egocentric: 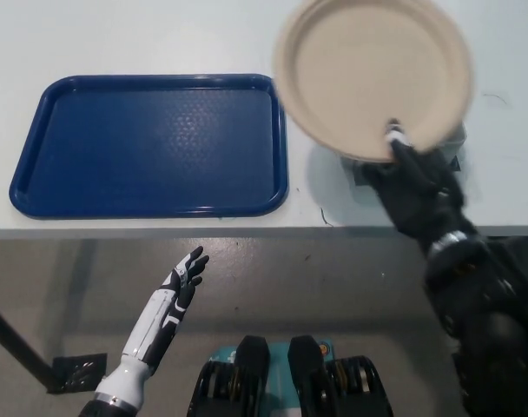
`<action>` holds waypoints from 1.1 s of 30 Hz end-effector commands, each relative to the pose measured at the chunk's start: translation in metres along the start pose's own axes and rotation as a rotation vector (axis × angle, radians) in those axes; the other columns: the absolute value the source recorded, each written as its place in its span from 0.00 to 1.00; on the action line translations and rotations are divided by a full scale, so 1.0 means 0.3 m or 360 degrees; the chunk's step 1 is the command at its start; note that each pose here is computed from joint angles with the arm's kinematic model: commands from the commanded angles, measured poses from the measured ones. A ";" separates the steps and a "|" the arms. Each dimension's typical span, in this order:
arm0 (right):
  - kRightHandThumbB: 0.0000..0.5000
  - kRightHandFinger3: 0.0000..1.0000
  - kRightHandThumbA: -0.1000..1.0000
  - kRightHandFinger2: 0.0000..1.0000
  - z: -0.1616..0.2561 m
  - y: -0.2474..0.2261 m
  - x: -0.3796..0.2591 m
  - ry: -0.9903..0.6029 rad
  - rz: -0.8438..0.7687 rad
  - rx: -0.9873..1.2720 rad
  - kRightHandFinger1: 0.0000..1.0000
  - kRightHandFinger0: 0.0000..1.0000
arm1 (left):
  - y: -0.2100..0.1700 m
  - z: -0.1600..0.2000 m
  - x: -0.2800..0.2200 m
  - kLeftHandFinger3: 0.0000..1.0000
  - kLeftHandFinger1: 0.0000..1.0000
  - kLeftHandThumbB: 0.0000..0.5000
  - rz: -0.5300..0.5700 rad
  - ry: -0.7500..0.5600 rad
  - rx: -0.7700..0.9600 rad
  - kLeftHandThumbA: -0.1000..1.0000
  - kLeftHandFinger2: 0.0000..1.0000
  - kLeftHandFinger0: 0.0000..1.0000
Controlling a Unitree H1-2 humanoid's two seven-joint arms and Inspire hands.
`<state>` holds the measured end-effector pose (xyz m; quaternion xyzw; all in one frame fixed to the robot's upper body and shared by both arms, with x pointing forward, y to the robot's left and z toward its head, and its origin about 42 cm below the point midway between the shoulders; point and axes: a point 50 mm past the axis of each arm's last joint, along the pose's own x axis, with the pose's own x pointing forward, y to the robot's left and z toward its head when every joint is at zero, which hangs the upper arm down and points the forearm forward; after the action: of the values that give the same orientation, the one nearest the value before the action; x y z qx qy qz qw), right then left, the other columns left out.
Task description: Use the right hand to pick up a plate from a leveled surface and place it into a tray on the left side
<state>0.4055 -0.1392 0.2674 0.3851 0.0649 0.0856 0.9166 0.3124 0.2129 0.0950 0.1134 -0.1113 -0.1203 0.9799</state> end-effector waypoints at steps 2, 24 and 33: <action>0.08 1.00 0.00 0.70 -0.036 0.145 0.123 0.0076 0.0110 -0.0057 0.37 0.00 | 0.014 0.040 0.028 1.00 1.00 0.36 -0.0013 -0.0105 0.0032 1.00 1.00 1.00; 0.11 0.78 0.00 0.89 -0.315 0.492 0.437 0.0356 0.0114 -0.0329 0.39 0.00 | 0.013 0.053 0.025 1.00 1.00 0.43 -0.0053 -0.0092 0.0057 1.00 1.00 1.00; 0.33 0.68 0.00 0.81 -0.362 0.534 0.476 0.0415 0.0016 -0.0382 0.29 0.00 | 0.001 0.057 0.034 1.00 1.00 0.44 -0.0079 -0.0093 0.0072 1.00 1.00 1.00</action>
<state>0.5021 0.0544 0.2534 0.2511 0.2373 0.1210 0.9306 0.3123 0.2102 0.0982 0.1230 -0.1134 -0.1323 0.9770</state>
